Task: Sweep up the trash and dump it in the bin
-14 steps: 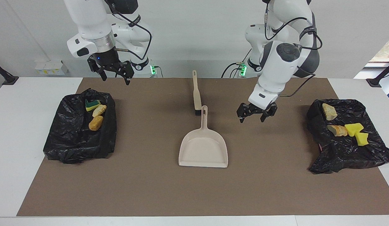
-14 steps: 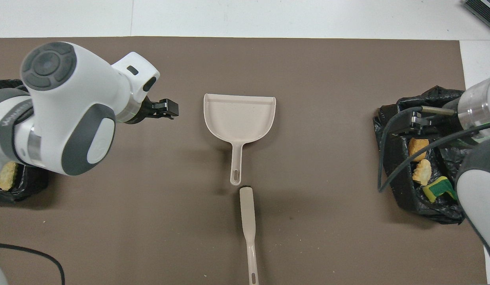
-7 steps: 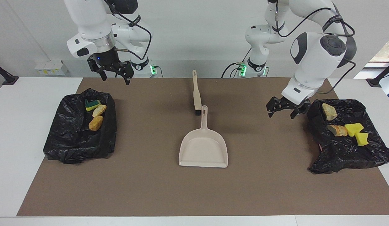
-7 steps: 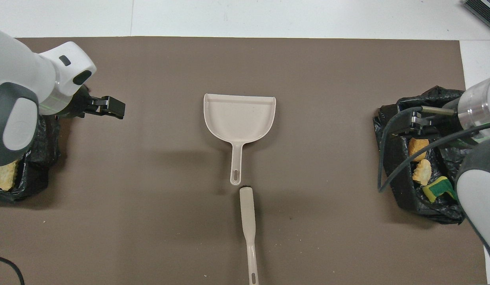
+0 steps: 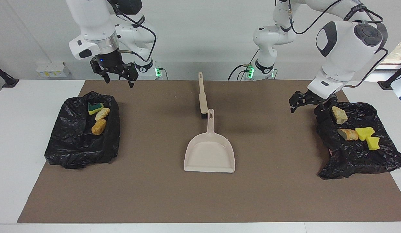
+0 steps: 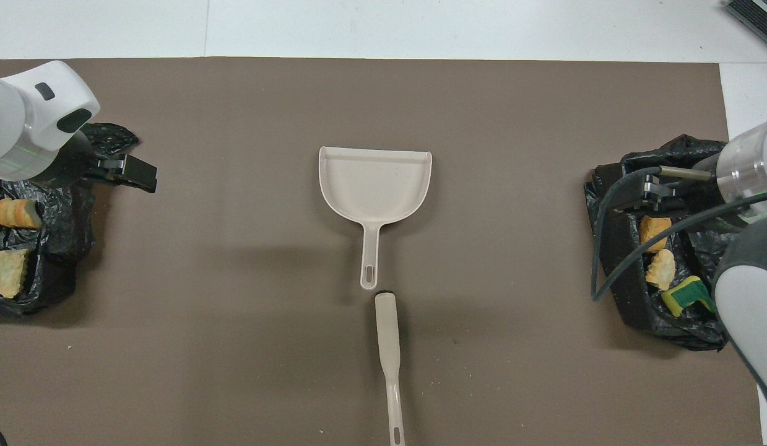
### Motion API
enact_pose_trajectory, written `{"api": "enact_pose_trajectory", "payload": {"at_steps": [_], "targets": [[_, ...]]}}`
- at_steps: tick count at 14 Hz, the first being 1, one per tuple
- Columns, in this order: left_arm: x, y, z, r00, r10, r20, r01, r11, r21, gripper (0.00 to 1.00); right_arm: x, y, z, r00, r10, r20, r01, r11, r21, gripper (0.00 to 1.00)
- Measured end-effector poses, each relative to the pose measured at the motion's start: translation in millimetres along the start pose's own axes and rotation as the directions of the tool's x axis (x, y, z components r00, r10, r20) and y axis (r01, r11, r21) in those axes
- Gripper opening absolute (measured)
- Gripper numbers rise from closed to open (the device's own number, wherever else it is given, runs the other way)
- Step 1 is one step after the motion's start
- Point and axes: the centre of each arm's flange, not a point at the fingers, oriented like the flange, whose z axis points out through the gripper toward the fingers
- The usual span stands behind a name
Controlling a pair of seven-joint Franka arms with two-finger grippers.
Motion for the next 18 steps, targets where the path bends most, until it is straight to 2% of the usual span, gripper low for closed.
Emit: {"api": "enact_pose_trajectory", "payload": {"at_steps": [6, 11, 15, 18], "targets": [[1.1, -1.1, -10.0, 1.0, -0.001, -0.017, 0.001, 1.0, 0.001, 1.0, 0.1, 0.5, 0.0, 1.0, 0.001, 0.0, -0.001, 1.0, 0.0, 1.0], [-4.8, -37.4, -33.2, 0.999, -0.044, -0.02, 0.045, 0.999, 0.016, 1.0, 0.2, 0.8, 0.0, 1.0, 0.002, 0.0, -0.002, 1.0, 0.0, 1.0], [-33.5, -16.5, -91.3, 0.997, -0.007, -0.073, 0.011, 0.998, 0.057, 1.0, 0.2, 0.8, -0.1, 1.0, 0.002, 0.0, -0.002, 1.0, 0.0, 1.0], [-62.1, -12.9, -118.2, 0.997, -0.006, -0.072, 0.01, 0.998, 0.062, 1.0, 0.2, 0.8, 0.0, 1.0, 0.002, 0.0, -0.002, 1.0, 0.0, 1.0]]}}
